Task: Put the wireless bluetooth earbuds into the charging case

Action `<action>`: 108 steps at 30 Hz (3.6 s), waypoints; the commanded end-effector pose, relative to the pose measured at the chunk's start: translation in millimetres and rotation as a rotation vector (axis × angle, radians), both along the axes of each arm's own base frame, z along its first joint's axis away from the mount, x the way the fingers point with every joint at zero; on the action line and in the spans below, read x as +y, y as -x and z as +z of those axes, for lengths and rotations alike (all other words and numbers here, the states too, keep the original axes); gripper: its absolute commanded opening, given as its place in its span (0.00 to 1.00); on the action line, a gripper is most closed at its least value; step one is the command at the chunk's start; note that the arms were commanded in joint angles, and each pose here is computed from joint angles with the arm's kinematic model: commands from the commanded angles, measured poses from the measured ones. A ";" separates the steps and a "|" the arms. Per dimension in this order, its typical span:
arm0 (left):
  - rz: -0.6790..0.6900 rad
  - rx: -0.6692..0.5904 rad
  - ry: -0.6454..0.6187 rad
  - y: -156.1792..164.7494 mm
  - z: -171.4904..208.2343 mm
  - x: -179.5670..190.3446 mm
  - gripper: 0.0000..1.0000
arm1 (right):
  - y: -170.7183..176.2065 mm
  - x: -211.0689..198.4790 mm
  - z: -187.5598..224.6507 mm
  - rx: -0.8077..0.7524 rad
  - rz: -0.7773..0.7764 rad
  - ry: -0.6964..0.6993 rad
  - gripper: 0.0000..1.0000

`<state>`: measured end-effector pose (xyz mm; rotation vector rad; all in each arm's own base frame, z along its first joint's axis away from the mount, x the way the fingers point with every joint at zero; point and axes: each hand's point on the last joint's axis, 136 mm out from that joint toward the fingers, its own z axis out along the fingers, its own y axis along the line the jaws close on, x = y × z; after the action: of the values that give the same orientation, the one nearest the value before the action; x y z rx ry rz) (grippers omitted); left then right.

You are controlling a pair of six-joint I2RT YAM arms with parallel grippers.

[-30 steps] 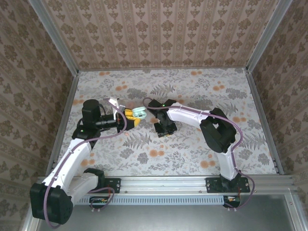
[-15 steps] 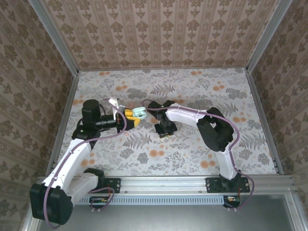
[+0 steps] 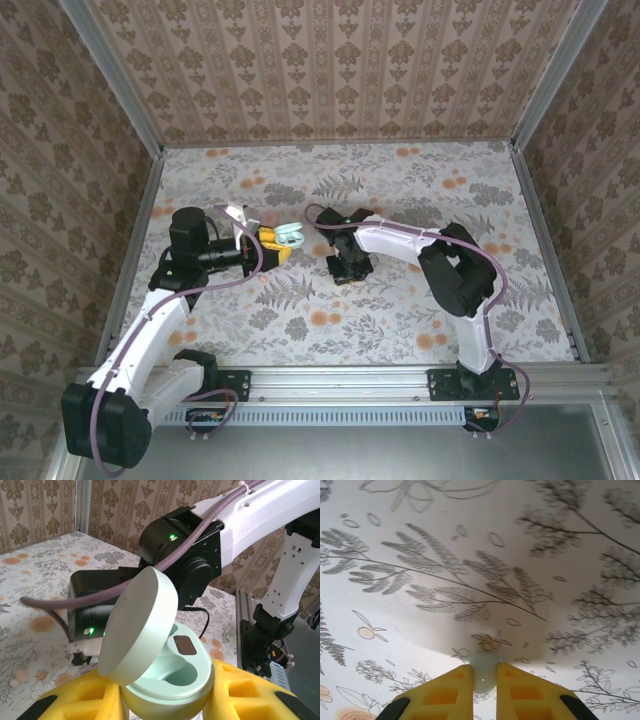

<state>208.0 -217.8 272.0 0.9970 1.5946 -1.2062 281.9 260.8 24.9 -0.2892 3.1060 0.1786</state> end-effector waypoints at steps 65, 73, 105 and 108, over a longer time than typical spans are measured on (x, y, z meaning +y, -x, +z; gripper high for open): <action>-0.016 -0.110 -0.049 -28.0 -31.0 -29.7 0.01 | -144.0 -108.2 73.4 -0.265 -0.479 -0.166 0.27; -0.026 -0.091 -0.053 -39.1 -40.4 -34.4 0.02 | -182.5 -133.0 43.5 -0.253 -0.507 -0.038 0.31; -0.043 -0.041 -0.045 -47.2 -46.8 -39.0 0.02 | -187.4 -152.9 2.6 -0.185 -0.443 0.025 0.29; -0.042 -0.046 -0.043 -46.6 -45.4 -38.9 0.02 | -186.9 -157.1 15.6 -0.213 -0.444 0.030 0.32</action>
<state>253.7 -256.5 204.9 1.0716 1.6455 -1.1706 476.2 112.6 22.5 0.3760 2.8804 0.1231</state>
